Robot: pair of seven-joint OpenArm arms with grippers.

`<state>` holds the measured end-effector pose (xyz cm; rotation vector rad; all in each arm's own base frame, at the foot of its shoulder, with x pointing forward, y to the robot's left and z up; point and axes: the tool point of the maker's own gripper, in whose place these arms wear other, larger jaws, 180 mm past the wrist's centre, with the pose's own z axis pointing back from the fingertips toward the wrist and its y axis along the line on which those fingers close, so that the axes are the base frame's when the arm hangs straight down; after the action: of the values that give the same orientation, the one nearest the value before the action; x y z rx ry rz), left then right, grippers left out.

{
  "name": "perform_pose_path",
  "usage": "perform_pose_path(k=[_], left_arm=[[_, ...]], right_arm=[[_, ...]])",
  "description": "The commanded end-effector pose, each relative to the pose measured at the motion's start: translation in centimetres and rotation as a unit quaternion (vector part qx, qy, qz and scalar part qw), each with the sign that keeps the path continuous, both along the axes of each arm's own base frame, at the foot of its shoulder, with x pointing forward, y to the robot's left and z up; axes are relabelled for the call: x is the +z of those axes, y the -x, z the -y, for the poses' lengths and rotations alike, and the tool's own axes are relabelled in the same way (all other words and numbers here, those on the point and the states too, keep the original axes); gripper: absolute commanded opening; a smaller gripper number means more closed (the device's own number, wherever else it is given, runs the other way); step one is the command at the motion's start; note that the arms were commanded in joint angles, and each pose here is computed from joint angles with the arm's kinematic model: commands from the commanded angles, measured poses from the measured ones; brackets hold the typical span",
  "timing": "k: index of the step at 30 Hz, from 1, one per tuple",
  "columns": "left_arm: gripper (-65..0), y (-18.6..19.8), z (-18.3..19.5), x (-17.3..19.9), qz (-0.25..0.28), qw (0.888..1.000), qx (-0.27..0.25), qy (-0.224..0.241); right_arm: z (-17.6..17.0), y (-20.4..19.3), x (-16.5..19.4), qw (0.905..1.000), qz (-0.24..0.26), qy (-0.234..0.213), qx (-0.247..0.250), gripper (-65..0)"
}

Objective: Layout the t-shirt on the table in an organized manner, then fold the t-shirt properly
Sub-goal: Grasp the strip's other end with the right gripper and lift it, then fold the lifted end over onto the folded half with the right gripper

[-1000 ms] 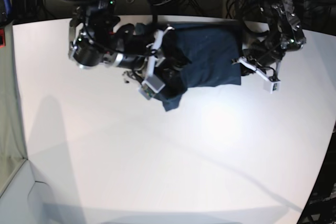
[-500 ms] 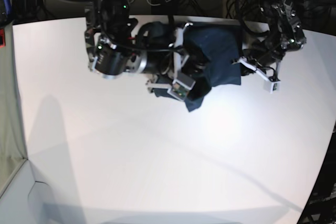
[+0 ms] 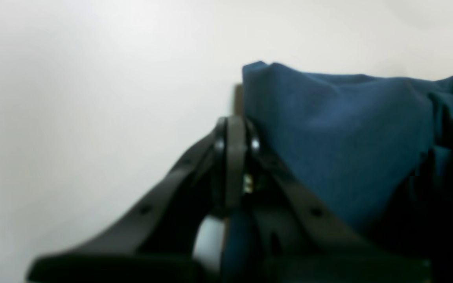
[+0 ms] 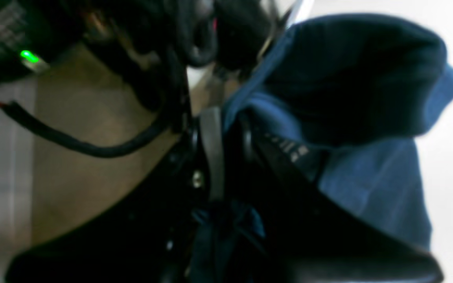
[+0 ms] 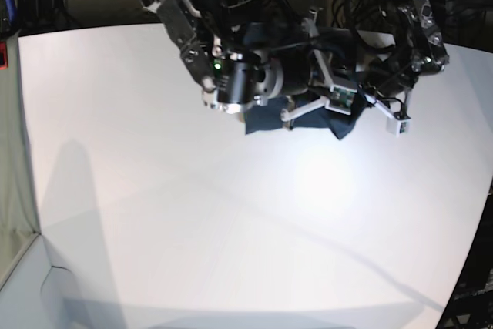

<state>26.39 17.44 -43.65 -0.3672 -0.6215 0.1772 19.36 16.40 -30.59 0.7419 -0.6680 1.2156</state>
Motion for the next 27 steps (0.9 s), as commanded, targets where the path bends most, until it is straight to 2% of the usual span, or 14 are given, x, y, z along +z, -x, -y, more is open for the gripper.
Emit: perform_pose_path(k=[1, 5, 9, 20, 27], left_arm=[[-64.8, 1.0, -0.4, -0.7, -0.028, 0.999, -0.004, -0.017], [-64.8, 1.1, -0.8, -0.7, -0.029, 0.999, 0.001, -0.017], [-64.8, 1.2, -2.7, -0.3, -0.024, 0.999, 0.03, -0.023], [-64.8, -0.4, -4.1, 5.1, 0.05, 0.996, 0.025, -0.074], [-64.8, 1.0, -7.8, 6.6, 0.043, 0.984, 0.018, -0.174]], right_arm=[[-0.9, -0.6, 1.4, 0.9995, 0.009, -0.03, 0.001, -65.0], [-1.2, -1.1, 1.2, 0.9995, 0.006, -0.032, 0.001, -65.0], [-1.2, -1.4, 1.5, 0.9994, 0.012, -0.033, 0.001, -65.0], [-1.1, -1.9, 1.6, 0.9994, 0.017, -0.031, 0.0, -65.0], [-1.1, -2.4, 1.8, 0.9992, 0.024, -0.033, -0.001, -65.0]])
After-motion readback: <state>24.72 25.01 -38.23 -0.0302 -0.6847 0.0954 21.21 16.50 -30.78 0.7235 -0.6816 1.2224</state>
